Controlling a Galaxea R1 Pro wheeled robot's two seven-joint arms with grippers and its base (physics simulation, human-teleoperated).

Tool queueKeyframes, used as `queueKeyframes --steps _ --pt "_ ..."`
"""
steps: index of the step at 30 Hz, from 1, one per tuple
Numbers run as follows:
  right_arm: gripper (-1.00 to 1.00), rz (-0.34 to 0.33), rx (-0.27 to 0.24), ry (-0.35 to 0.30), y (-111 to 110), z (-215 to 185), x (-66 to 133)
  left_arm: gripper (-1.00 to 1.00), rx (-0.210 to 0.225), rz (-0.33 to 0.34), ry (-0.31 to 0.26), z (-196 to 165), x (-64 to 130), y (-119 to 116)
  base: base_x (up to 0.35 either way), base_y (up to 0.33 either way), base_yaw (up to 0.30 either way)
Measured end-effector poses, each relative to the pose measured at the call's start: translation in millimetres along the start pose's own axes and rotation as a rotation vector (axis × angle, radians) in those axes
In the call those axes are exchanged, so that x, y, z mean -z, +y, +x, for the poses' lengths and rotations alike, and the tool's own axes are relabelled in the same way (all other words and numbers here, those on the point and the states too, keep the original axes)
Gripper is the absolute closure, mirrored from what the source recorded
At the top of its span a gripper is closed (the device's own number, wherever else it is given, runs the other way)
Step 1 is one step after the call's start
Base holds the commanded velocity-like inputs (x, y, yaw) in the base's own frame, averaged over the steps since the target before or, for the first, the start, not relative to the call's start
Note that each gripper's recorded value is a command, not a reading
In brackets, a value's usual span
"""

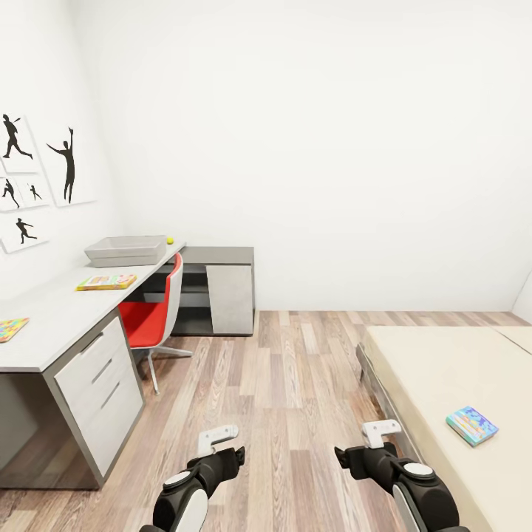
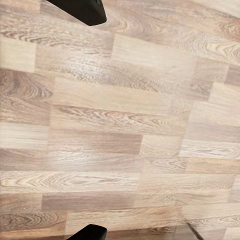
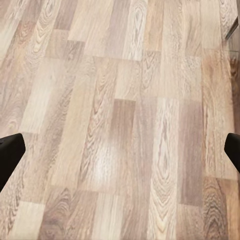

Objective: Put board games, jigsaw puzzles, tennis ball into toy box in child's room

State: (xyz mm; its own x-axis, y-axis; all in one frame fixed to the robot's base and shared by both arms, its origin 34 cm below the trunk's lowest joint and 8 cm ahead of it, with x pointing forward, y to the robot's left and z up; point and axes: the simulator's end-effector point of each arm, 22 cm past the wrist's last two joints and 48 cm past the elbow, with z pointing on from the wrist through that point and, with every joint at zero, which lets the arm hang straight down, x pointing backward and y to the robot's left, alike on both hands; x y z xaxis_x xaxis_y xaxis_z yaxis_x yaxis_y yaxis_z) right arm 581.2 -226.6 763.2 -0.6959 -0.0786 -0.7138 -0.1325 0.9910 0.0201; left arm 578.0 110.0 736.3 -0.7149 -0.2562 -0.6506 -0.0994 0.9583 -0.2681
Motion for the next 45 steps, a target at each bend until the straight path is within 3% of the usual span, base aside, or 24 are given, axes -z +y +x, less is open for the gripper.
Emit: queueKeyframes --steps 13,45 --pt "-1.0 -0.001 0.001 0.001 0.2 -0.2 0.0 -1.0 -0.001 -0.001 0.0 0.2 -0.1 0.3 0.0 -0.095 0.0" --pt "-1.0 -0.001 0.002 0.0 0.1 -0.5 0.1 -1.0 -0.002 -0.001 0.001 0.5 -0.3 0.4 0.0 -0.252 0.0"
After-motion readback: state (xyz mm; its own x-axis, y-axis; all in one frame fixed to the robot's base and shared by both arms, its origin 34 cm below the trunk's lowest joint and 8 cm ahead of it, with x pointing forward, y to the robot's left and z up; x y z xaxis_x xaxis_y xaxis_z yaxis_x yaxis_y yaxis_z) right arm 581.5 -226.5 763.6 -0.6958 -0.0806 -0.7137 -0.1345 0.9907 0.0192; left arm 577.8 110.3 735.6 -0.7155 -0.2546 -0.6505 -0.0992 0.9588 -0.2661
